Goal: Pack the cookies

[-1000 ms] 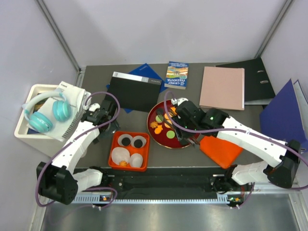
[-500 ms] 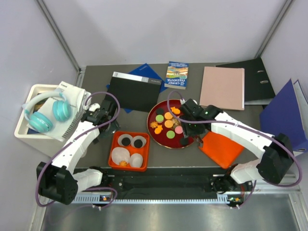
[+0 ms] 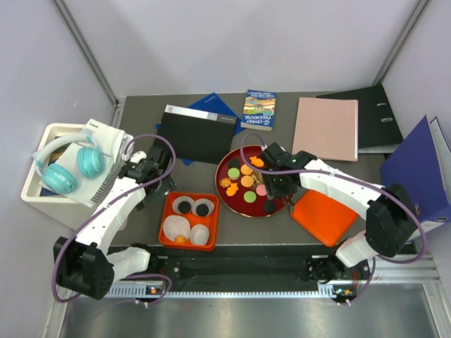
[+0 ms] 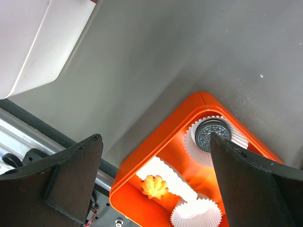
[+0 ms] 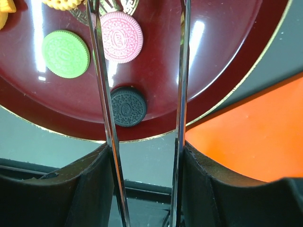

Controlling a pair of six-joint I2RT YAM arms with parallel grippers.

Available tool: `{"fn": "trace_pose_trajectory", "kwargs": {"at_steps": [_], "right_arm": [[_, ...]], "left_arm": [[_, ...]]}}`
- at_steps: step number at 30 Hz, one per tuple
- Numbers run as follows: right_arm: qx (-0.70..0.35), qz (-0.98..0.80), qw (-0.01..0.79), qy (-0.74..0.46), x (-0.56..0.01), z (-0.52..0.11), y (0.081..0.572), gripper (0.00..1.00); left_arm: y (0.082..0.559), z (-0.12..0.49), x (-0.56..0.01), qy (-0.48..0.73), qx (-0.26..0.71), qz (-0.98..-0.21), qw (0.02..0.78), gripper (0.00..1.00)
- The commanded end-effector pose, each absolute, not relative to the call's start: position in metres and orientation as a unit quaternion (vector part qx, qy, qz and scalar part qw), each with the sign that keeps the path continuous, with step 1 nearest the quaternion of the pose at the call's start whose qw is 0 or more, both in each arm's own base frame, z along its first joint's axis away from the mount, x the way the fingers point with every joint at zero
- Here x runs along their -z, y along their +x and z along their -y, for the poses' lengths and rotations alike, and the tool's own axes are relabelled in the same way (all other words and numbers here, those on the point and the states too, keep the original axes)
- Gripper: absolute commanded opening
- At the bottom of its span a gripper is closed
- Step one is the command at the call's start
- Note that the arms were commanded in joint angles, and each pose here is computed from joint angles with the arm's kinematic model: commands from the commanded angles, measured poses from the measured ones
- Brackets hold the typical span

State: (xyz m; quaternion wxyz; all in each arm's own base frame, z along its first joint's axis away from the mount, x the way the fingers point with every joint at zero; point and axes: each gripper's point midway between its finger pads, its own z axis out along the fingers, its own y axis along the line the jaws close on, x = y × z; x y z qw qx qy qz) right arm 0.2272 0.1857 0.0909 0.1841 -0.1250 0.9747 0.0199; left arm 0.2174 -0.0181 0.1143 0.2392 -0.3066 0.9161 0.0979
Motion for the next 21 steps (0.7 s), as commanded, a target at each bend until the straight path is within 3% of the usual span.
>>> {"fn": "trace_pose_trajectory", "kwargs": {"at_steps": [1,11,21], "right_arm": [[-0.031,-0.972,0.195,-0.13,-0.09,-0.191,0.238,0.5],[-0.024,-0.978,0.16,-0.129,-0.071,-0.188,0.236,0.5],[-0.032,-0.979,0.161,-0.119,-0.081,-0.179,0.225,0.38]], "left_arm": [[0.223,0.017,-0.12,-0.312,-0.096,-0.912,0.249,0.99],[0.222,0.016,-0.119,-0.313,-0.097,-0.911,0.25,0.99],[0.223,0.017,-0.118,-0.312,-0.097,-0.912,0.249,0.99]]}}
